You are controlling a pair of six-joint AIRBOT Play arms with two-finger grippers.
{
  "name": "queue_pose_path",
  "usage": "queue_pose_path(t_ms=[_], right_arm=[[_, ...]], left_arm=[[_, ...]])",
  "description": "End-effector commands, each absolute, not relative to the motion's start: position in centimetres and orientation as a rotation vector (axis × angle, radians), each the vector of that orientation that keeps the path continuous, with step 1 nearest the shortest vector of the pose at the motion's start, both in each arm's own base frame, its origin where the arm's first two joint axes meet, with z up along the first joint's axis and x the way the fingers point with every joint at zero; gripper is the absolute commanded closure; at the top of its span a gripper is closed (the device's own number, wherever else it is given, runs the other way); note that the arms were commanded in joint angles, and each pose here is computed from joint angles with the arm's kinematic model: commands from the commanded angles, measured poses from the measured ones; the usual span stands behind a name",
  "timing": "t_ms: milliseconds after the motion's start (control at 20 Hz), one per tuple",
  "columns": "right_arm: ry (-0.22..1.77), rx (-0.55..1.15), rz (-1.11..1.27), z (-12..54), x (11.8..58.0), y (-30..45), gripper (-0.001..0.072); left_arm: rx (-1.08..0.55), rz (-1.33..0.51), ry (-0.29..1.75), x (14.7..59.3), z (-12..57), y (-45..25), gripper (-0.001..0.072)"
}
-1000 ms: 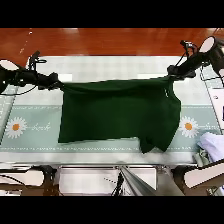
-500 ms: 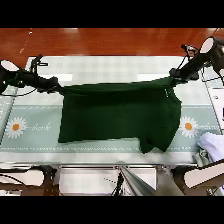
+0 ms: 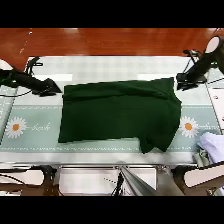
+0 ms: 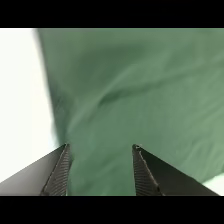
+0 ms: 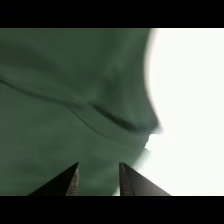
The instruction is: Fold the shirts.
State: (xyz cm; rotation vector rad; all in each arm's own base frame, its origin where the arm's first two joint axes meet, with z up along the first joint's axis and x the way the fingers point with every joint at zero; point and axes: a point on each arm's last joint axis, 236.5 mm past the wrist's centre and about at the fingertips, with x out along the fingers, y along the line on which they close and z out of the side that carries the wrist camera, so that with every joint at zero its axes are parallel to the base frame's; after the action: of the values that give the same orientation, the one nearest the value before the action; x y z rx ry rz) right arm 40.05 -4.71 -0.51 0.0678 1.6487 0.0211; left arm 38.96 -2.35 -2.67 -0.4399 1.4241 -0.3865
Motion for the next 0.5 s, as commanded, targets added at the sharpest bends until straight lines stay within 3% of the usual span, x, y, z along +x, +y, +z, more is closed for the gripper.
queue_pose_path(t_ms=[0,150,350,450], right_arm=[[1.718,0.087,-0.099,1.0,35.4,-8.8,0.0322],[1.676,0.228,-0.083,-0.9,31.3,-9.0,0.0205],[1.565,0.383,0.046,-3.2,28.6,-6.0,0.0205],[1.524,0.409,0.059,-3.4,28.3,-5.2,0.0207]], left_arm=[[-0.458,-0.329,1.573,33.1,-2.7,1.0,0.0249],[-0.683,-0.293,1.562,28.2,-3.9,-0.2,0.0248],[-0.728,-0.350,1.638,21.7,-7.4,-2.5,0.0234],[-0.755,-0.353,1.669,20.2,-8.6,-3.4,0.0169]])
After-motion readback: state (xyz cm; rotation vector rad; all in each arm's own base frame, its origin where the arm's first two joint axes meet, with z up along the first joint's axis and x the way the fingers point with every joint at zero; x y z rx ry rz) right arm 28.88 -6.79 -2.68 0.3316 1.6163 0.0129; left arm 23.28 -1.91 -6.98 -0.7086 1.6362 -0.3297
